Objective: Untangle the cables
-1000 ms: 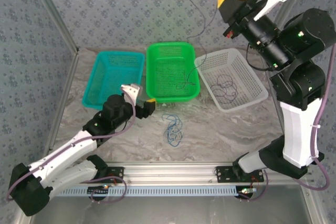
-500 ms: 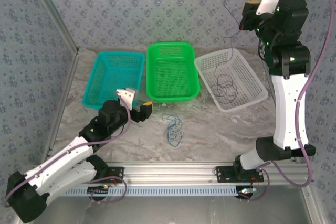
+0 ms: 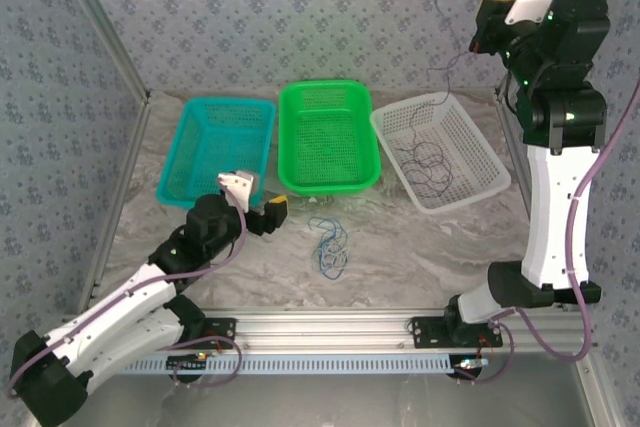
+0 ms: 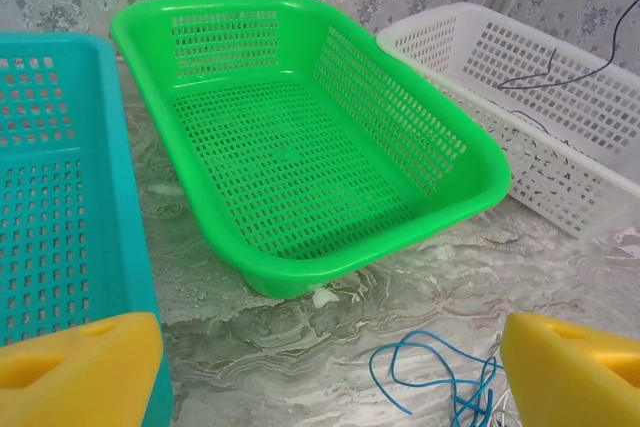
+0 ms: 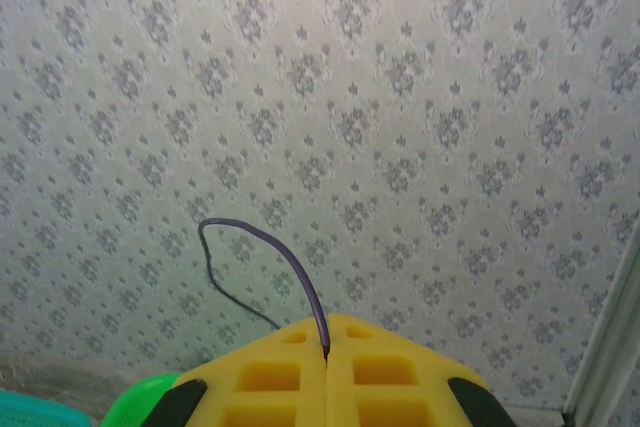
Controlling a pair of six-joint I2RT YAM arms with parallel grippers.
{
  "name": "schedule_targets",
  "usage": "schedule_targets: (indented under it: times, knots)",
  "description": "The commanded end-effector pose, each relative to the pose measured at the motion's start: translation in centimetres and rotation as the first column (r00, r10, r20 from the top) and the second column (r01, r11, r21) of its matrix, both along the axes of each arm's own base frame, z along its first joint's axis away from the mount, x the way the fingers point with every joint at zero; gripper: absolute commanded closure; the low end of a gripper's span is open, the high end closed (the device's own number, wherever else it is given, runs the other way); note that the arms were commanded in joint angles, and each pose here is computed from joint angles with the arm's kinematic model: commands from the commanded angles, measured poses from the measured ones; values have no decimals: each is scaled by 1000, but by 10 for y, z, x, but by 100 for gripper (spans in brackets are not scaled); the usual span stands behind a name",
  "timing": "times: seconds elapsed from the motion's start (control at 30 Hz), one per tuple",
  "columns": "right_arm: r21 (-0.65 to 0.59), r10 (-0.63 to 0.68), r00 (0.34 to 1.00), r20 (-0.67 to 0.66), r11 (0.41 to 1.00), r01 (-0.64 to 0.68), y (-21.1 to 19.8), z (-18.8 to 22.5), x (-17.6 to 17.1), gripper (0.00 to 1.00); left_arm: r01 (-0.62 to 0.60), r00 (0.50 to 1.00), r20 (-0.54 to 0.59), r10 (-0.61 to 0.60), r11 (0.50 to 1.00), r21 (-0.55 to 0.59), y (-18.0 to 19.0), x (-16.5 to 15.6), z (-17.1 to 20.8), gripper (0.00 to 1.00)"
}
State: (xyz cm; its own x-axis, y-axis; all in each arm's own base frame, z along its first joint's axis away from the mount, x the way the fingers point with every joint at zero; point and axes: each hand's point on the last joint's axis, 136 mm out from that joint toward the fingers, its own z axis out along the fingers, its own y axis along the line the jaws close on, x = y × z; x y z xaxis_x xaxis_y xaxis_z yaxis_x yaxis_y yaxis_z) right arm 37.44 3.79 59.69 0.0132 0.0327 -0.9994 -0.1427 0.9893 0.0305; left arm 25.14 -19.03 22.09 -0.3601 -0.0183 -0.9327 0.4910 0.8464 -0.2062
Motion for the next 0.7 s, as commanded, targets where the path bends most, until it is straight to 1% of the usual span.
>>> schedule_targets:
  times: [0.0, 0.1, 0.27, 0.33, 0.4, 0.5, 0.6, 0.67]
  knots:
    - [27, -16, 994, 105, 1000, 13, -5, 35, -22, 100, -10, 1000, 9, 10, 1000, -9, -1, 1, 3, 12]
    - [-25, -90, 993, 81, 995, 93, -18, 25, -12, 100, -10, 1000, 2, 10, 1000, -10, -1, 1, 0, 12]
    - [-53, -165, 986, -39, 985, 162, -41, -15, 18, 100, -7, 1000, -2, 7, 1000, -14, -1, 0, 0, 12]
    - [-68, -195, 976, -96, 980, 189, -49, -38, 31, 100, -7, 1000, 1, 7, 1000, -14, 0, -1, 1, 12]
    - [-80, -215, 964, -158, 976, 204, -56, -66, 42, 100, -9, 1000, 1, 9, 1000, -14, 2, -2, 1, 12]
    - [-101, -230, 933, -276, 973, 209, -62, -121, 55, 100, -14, 1000, 1, 14, 1000, -14, 4, -4, 1, 12]
    - [-127, -231, 886, -401, 972, 195, -62, -186, 64, 100, -8, 1000, 1, 8, 1000, -18, 5, -6, 1, 12]
    - [-131, -229, 841, -490, 973, 188, -62, -230, 65, 100, 0, 1000, -4, 0, 1000, -25, 4, -8, 0, 12]
